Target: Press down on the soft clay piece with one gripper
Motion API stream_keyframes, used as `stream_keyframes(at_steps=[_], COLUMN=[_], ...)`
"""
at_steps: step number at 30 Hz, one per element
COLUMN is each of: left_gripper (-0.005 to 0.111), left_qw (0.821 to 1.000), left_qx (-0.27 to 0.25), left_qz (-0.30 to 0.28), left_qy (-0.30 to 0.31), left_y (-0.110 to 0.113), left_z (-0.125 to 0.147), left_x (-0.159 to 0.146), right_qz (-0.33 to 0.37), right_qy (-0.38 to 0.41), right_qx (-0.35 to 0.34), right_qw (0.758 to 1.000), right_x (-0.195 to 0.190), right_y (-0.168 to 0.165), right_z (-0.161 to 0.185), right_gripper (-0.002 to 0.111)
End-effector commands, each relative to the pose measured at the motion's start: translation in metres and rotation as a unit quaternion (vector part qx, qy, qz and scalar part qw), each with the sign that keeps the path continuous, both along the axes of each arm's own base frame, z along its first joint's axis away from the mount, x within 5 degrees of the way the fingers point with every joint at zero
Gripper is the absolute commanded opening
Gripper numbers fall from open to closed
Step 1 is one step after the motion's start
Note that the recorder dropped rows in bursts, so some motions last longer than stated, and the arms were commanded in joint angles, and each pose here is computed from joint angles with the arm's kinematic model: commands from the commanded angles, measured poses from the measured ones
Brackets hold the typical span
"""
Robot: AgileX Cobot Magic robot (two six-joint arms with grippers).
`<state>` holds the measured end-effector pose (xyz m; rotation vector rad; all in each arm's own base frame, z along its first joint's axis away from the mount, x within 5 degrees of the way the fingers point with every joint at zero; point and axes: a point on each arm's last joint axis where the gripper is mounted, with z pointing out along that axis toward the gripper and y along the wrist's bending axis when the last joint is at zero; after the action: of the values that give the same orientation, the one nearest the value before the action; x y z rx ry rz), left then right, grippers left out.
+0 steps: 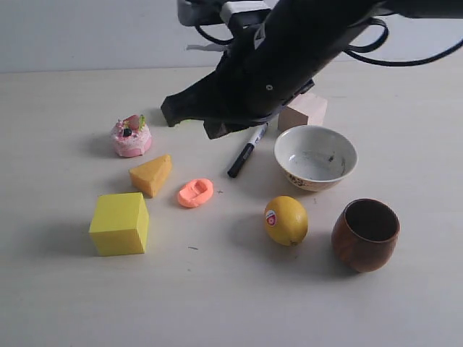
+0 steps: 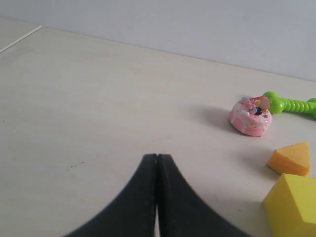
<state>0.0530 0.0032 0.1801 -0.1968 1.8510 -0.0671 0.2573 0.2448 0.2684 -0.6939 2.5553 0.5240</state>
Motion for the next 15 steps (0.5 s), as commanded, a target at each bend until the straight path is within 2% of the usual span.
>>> stream_keyframes(at_steps=[1, 9, 15], left_gripper=[0.000, 0.000, 0.000], left_qw=[1.000, 1.000, 1.000], left_qx=[-0.001, -0.001, -0.001], left_qz=[-0.003, -0.003, -0.003], left_qy=[-0.003, -0.003, -0.003], left_y=[0.000, 0.000, 0.000], left_z=[0.000, 0.000, 0.000], left_x=[0.000, 0.000, 0.000], right_qz=[-0.011, -0.005, -0.005], right_qy=[-0.026, -0.061, -0.096], right_qx=[0.075, 0.113, 0.132], right_qw=[0.997, 0.992, 0.987], right_x=[-0.019, -0.041, -0.045], right_y=[-0.012, -0.030, -0.035], right_z=[0.030, 0.071, 0.085], right_gripper=[0.000, 0.000, 0.000])
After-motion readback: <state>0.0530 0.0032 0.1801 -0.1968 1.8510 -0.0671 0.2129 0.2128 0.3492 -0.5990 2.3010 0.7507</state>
